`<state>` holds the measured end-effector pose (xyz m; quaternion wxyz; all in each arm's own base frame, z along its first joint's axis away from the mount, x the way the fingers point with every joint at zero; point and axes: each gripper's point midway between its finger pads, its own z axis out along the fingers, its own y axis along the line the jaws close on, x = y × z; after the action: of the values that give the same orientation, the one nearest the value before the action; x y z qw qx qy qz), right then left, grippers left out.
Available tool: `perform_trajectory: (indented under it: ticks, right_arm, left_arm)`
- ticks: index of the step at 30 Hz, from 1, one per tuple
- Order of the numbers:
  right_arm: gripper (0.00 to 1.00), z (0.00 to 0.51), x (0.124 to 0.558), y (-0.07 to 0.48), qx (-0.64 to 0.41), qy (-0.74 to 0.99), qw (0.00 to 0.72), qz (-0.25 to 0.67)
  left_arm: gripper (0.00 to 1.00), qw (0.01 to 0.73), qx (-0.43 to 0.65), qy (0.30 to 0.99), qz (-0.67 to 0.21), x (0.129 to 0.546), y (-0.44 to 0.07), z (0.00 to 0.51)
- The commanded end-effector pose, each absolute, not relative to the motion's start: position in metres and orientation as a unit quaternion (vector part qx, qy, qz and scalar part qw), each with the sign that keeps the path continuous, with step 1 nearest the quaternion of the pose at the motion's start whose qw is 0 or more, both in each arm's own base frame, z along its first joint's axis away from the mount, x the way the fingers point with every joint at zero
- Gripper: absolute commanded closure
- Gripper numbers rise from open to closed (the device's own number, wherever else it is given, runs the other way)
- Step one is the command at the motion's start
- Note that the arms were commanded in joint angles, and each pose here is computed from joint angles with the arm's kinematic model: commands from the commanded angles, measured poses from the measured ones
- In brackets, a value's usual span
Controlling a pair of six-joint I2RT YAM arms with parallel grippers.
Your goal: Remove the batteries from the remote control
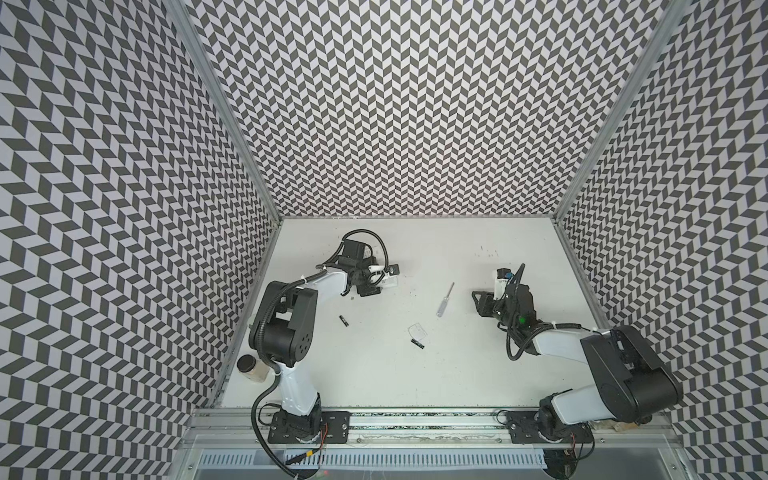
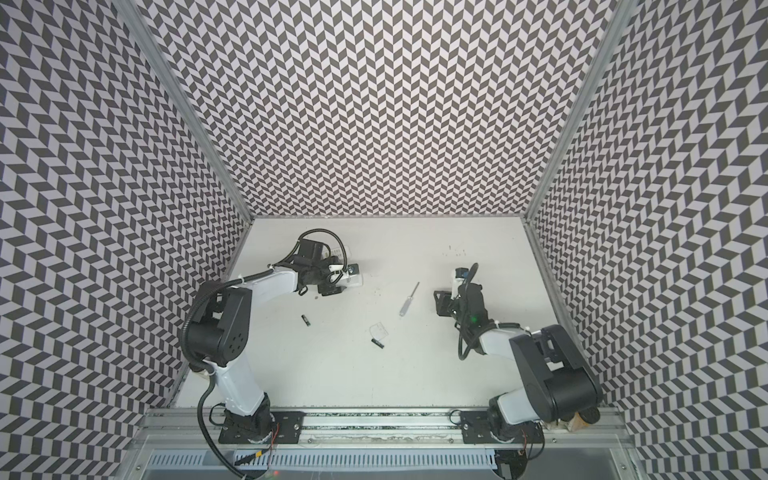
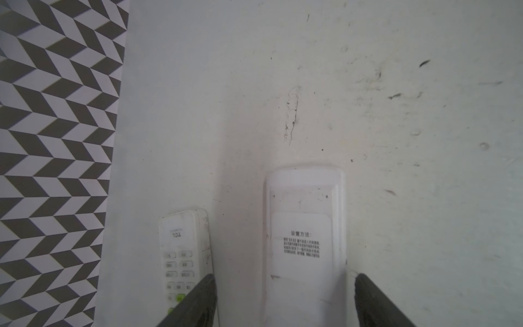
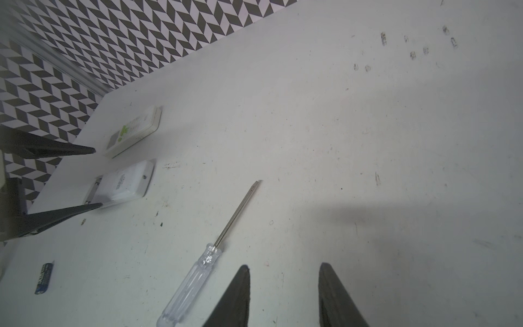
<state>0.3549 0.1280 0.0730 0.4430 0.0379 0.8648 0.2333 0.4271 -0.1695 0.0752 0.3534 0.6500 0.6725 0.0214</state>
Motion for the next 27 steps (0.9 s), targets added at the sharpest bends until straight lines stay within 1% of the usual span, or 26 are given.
perform_trajectory:
  ticks: [1,3,5,7,9,10,14,15,16,17,23,27]
  right_arm:
    - [0.60,0.095,0.361,0.138,0.010,0.855,0.461,0.239]
    - [0.56,0.100,0.362,0.147,-0.005,0.854,0.465,0.234]
    - [0.46,0.101,0.366,0.161,-0.022,0.859,0.460,0.223]
    - [0.32,0.102,0.371,0.178,-0.043,0.865,0.452,0.214]
    - [0.15,0.107,0.376,0.195,-0.064,0.862,0.457,0.209]
    - [0.01,0.108,0.378,0.204,-0.075,0.861,0.460,0.205]
    - [0.01,0.108,0.399,0.238,-0.120,0.864,0.450,0.193]
    - [0.01,0.107,0.406,0.245,-0.131,0.865,0.447,0.188]
    - [0.01,0.106,0.413,0.251,-0.139,0.865,0.446,0.184]
    - [0.01,0.105,0.419,0.254,-0.145,0.865,0.446,0.181]
    - [0.01,0.074,0.444,0.270,-0.170,0.883,0.410,0.153]
    - [0.00,0.059,0.453,0.276,-0.185,0.886,0.404,0.132]
  left_arm:
    - [0.20,0.386,0.636,0.668,-0.006,0.422,-0.178,0.117]
    - [0.17,0.408,0.616,0.673,-0.016,0.426,-0.175,0.137]
    - [0.15,0.424,0.596,0.682,-0.020,0.435,-0.169,0.151]
    - [0.14,0.430,0.580,0.691,-0.011,0.449,-0.158,0.160]
    - [0.14,0.429,0.563,0.707,0.002,0.466,-0.144,0.162]
    - [0.14,0.425,0.555,0.715,0.005,0.476,-0.136,0.160]
    - [0.13,0.401,0.529,0.748,-0.001,0.509,-0.112,0.144]
    - [0.10,0.394,0.527,0.753,-0.005,0.516,-0.107,0.139]
    - [0.02,0.389,0.526,0.756,-0.008,0.521,-0.103,0.135]
    - [0.01,0.386,0.527,0.757,-0.010,0.525,-0.101,0.130]
    - [0.00,0.347,0.548,0.760,-0.042,0.531,-0.105,0.097]
    - [0.00,0.329,0.550,0.766,-0.054,0.538,-0.105,0.084]
